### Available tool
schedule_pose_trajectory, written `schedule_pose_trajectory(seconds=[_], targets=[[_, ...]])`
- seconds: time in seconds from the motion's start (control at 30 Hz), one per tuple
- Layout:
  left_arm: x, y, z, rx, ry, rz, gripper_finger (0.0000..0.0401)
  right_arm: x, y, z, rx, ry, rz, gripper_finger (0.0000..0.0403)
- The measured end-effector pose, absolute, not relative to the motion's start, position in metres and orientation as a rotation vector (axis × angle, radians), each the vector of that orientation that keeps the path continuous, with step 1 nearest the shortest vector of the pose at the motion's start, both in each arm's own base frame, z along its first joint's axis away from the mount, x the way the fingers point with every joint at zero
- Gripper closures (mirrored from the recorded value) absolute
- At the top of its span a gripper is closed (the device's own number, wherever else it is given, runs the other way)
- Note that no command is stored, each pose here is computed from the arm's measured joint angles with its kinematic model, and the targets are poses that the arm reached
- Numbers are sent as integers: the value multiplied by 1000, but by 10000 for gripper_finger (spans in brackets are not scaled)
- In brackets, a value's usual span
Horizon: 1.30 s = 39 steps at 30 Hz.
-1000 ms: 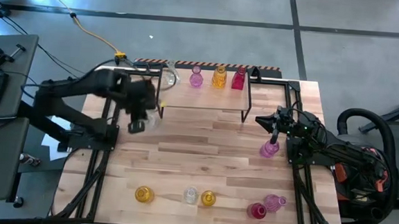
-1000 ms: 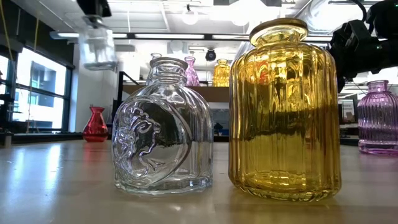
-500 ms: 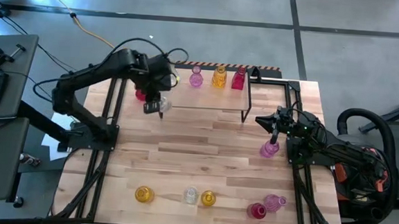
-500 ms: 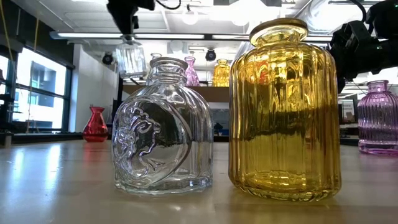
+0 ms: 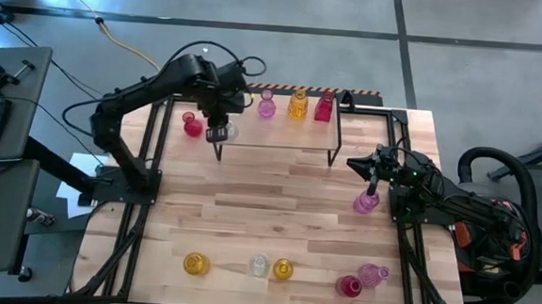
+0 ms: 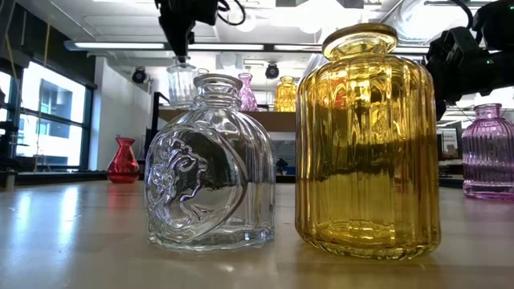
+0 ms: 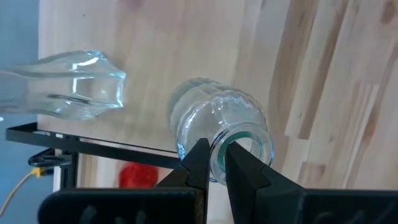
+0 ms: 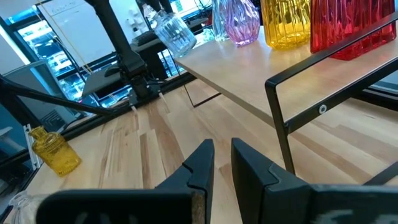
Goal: Sort vases onto shelf
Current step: Put the left transparent vase on the shelf aligned with the other transparent vase
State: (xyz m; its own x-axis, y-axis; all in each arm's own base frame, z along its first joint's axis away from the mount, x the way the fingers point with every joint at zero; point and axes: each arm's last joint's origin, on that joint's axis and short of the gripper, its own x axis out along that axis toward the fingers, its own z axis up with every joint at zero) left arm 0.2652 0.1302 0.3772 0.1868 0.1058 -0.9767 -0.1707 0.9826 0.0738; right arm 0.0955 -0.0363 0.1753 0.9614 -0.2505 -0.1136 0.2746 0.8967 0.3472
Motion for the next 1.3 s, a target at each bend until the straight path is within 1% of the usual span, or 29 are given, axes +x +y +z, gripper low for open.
schedule_pose_trajectory(seconds=[0.57,0.87,1.1,1.3], targets=[[274,164,373,-91,1353,208,382,95,-36,175,371,72,-273,366],[270,172,371,-108,1357,221,381,95,-36,174,372,76,-274,366],[271,175,371,-83,1356,224,371,95,-36,174,372,76,-274,366],[269,180,370,-87,1347,243,370,95,-36,174,372,76,-274,366]])
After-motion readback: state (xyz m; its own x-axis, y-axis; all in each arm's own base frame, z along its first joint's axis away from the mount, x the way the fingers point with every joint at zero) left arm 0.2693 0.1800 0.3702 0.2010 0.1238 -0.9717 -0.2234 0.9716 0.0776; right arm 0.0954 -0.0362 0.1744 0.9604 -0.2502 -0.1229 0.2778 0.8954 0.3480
